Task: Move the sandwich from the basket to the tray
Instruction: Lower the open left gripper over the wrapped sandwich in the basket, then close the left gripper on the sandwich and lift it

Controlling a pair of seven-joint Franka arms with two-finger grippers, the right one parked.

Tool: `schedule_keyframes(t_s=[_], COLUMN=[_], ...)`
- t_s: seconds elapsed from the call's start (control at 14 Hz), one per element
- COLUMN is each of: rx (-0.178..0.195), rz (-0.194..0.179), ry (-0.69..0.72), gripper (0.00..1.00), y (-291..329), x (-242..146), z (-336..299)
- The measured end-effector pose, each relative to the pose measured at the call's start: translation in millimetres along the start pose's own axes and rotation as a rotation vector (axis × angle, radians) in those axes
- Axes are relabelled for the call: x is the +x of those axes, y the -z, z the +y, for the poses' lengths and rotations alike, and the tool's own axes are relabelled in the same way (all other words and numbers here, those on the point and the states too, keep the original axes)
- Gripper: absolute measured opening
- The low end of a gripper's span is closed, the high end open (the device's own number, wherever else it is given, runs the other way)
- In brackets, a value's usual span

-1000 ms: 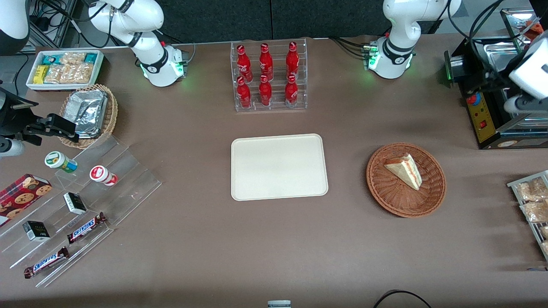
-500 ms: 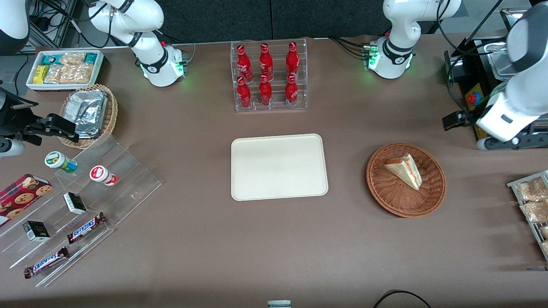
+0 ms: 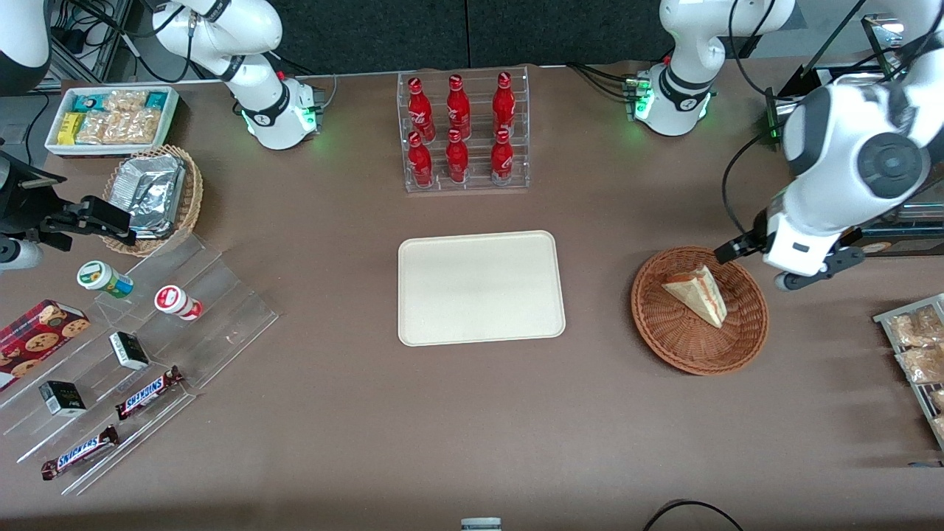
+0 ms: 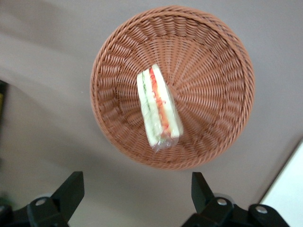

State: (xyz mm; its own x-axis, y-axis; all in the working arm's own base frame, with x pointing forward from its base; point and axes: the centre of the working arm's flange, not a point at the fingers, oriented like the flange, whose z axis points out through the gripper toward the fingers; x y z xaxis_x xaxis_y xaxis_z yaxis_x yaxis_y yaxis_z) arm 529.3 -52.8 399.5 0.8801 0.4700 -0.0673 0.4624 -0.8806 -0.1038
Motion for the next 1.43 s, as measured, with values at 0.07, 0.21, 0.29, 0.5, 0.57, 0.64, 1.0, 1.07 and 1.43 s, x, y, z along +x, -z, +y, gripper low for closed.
schedule_keyframes(t_s=[0.07,0.21,0.29,0.5,0.57,0.64,1.0,1.07,1.43], rx=[-0.011,-0.022,-0.032,-0.063,-0.075,-0.088,-0.114,-0.118,-0.126], rz=[0.013,0.024,0.034,0.064,0.074,0.086,0.103,0.105,0.105], ry=[0.05,0.101,0.119,0.16,0.17,0.184,0.211,0.214,0.226], gripper=[1.0,1.0,1.0,1.0,1.0,1.0,1.0,1.0,0.96], y=[-15.3,-35.5,-42.9,-69.6,-79.3,-87.8,-117.1,-121.8,-143.5], x=[-3.3,-8.5,-9.5,-15.2,-18.1,-20.5,-21.1,-20.1,-17.7], z=[0.9,1.9,2.2,0.9,-0.3,-1.5,0.8,2.0,5.5])
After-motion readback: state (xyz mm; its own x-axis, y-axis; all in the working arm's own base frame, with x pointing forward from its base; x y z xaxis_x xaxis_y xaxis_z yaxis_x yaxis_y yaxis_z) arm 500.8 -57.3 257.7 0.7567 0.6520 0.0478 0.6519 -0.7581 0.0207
